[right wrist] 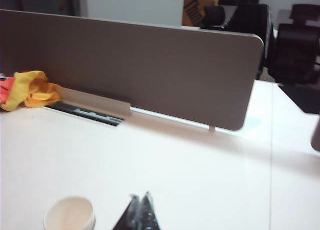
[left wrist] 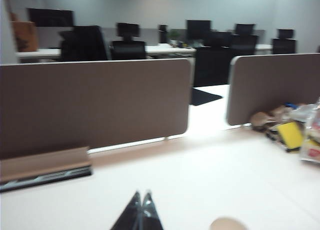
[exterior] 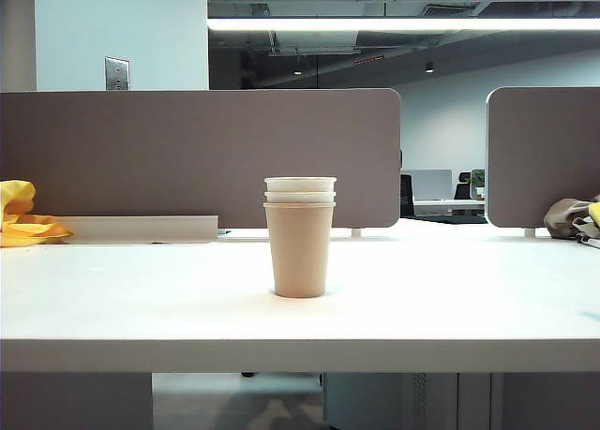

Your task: Pick up all the paper cups on the table one by one and stack them together.

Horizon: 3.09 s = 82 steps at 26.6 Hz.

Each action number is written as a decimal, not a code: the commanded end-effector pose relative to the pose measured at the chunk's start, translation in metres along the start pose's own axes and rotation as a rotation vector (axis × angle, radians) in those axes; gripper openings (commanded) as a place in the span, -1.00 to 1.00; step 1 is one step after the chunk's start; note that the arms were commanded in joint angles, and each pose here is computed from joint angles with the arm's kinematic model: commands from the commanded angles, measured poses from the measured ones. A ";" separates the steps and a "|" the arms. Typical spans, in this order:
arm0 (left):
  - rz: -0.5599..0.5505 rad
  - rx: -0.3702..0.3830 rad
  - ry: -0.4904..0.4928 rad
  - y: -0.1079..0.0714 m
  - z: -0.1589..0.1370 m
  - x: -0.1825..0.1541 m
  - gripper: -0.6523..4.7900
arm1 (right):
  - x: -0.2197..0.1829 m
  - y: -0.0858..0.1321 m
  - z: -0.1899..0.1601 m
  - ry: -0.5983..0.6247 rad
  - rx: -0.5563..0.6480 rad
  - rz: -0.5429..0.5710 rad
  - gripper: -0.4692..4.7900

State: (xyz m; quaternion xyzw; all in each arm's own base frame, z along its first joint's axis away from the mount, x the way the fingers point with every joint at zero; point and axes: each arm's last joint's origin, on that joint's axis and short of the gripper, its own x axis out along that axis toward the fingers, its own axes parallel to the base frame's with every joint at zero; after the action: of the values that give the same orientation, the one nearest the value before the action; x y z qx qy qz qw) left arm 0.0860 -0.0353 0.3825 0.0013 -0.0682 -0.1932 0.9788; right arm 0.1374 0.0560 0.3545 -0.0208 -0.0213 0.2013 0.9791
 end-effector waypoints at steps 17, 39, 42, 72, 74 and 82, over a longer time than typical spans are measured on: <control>0.072 -0.007 0.191 -0.001 -0.092 -0.043 -0.78 | -0.039 0.008 -0.088 0.157 0.086 0.087 -0.82; 0.076 0.026 0.062 -0.002 -0.145 -0.024 -0.78 | -0.040 0.005 -0.105 -0.046 -0.031 -0.034 -0.83; 0.077 0.026 0.070 -0.002 -0.146 -0.024 -0.78 | -0.040 0.005 -0.105 -0.049 -0.031 -0.030 -0.82; 0.071 0.025 0.049 -0.003 -0.177 -0.019 -0.78 | -0.061 -0.021 -0.114 -0.079 -0.055 -0.318 -0.82; 0.070 0.026 0.070 -0.003 -0.184 -0.018 -0.78 | -0.067 -0.023 -0.120 -0.091 -0.061 -0.364 -0.82; 0.067 0.028 0.124 -0.003 -0.192 -0.019 -0.78 | -0.071 -0.026 -0.127 -0.046 -0.057 -0.410 -0.82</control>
State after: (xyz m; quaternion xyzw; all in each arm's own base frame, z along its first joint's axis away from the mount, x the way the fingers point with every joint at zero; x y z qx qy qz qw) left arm 0.0934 -0.0360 0.1883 0.0254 -0.0053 -0.1579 0.9871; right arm 0.0889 -0.0001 0.2250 -0.0399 -0.0477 -0.0023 0.9981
